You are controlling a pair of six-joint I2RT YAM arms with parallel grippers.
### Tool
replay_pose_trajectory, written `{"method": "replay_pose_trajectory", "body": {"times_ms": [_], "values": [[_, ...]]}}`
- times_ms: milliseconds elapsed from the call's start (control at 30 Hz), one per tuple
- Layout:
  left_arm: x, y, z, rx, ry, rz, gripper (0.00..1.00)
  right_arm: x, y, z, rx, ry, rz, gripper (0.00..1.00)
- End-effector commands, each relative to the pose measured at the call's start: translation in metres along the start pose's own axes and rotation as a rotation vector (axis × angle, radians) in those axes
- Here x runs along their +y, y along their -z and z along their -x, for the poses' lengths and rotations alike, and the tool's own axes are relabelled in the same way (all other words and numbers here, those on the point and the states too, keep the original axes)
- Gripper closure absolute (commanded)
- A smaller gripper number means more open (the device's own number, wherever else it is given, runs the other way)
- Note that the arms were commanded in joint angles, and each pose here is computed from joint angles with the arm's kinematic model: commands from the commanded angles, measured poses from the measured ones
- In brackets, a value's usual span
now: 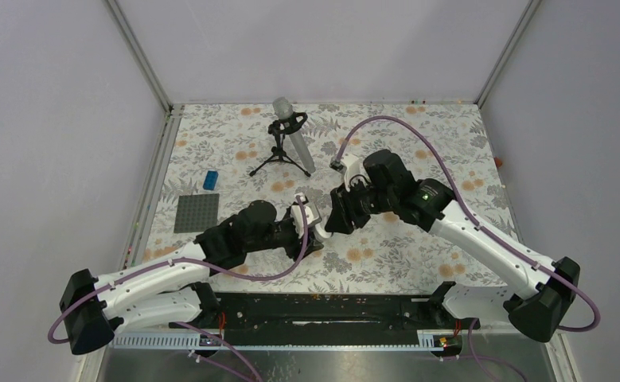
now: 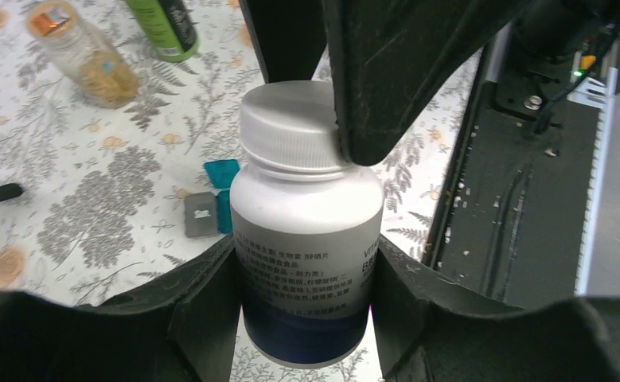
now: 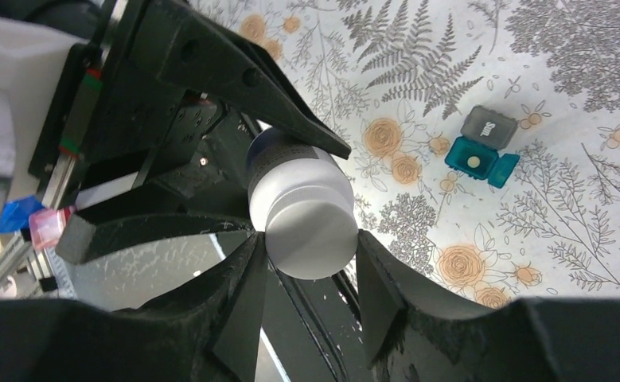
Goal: Sort the pills into containers
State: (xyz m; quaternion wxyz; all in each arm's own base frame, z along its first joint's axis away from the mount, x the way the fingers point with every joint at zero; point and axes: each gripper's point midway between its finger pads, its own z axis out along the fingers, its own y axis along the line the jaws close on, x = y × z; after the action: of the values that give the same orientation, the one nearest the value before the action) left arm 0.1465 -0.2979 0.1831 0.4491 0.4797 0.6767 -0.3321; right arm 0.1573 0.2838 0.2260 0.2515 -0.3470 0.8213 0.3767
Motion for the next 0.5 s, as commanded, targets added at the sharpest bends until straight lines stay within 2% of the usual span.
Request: {"method": "replay_pose_trajectory", "body": {"times_ms": [0,300,467], "values": [[0.02,0.024,0.129,-0.465,-0.093,0.123,1.0,0.016,-0.016,0.002,0.045,-0.123,0.01,0.62],[0.022,0.024,0.118,-0.461,-0.099,0.135,1.0,0.021,-0.015,0.03,-0.029,-0.299,-0.062,0.59],[0.011,0.023,0.109,-0.452,-0.122,0.077,1.0,0.026,-0.012,0.036,-0.03,-0.342,-0.058,0.58]]}}
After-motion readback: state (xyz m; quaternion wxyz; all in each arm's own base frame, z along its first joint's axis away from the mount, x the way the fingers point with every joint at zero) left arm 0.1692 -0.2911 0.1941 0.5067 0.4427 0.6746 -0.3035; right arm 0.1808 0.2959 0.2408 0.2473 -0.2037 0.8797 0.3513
